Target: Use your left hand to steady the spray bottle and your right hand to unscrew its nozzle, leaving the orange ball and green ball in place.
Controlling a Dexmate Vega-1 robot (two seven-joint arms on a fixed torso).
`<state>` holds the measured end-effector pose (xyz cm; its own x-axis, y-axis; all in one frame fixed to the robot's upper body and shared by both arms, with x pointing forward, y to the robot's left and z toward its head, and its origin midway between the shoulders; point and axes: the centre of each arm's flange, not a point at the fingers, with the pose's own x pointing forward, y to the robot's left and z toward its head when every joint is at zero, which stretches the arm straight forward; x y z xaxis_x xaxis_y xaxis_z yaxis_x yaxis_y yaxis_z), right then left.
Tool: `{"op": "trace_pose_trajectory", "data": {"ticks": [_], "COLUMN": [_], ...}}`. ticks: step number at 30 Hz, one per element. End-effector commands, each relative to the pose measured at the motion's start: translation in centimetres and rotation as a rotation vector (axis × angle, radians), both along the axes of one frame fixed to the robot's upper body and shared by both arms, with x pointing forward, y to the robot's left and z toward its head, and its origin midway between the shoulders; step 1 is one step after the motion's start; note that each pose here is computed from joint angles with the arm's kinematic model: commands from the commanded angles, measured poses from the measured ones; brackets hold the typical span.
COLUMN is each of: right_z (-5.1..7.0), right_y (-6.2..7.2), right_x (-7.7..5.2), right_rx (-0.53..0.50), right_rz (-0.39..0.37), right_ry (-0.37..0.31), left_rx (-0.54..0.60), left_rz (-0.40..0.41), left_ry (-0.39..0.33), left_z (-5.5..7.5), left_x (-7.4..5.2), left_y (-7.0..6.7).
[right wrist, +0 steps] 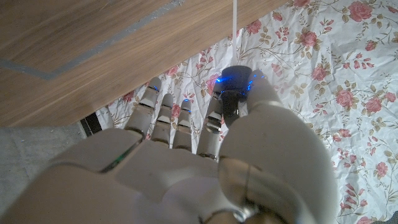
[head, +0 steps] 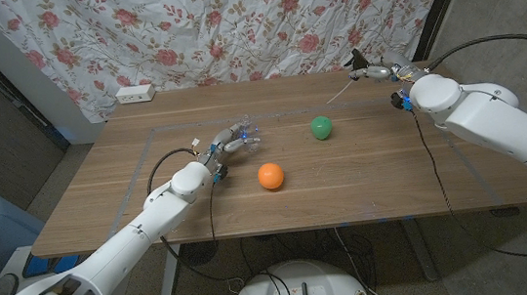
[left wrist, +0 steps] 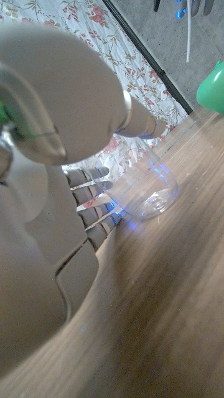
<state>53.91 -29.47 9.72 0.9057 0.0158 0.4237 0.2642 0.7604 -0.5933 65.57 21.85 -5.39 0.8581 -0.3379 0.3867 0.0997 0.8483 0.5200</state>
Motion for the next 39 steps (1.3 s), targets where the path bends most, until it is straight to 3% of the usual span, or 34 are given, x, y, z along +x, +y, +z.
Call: {"op": "trace_pose_trajectory", "data": {"ticks": [1,22,39], "right_z": [-0.1,-0.7,-2.4], "right_y": [-0.2,-0.8,-2.6], "right_x": [-0.1,-0.4,0.9], "right_rx": [0.006,0.003,0.013], "right_rz": [-0.004,-0.007,-0.004], "right_ry": [0.003,-0.004,-0.041], "left_rx": [-0.011,-0.025,-0.075], "left_rz": [-0.006,-0.048,-0.123], "left_ry": [0.018,0.003,0.004], "left_z": [-0.4,0.3,1.2], "left_x": [-0.2,-1.5,-2.9], "left_y": [0.3,1.4,2.4]}}
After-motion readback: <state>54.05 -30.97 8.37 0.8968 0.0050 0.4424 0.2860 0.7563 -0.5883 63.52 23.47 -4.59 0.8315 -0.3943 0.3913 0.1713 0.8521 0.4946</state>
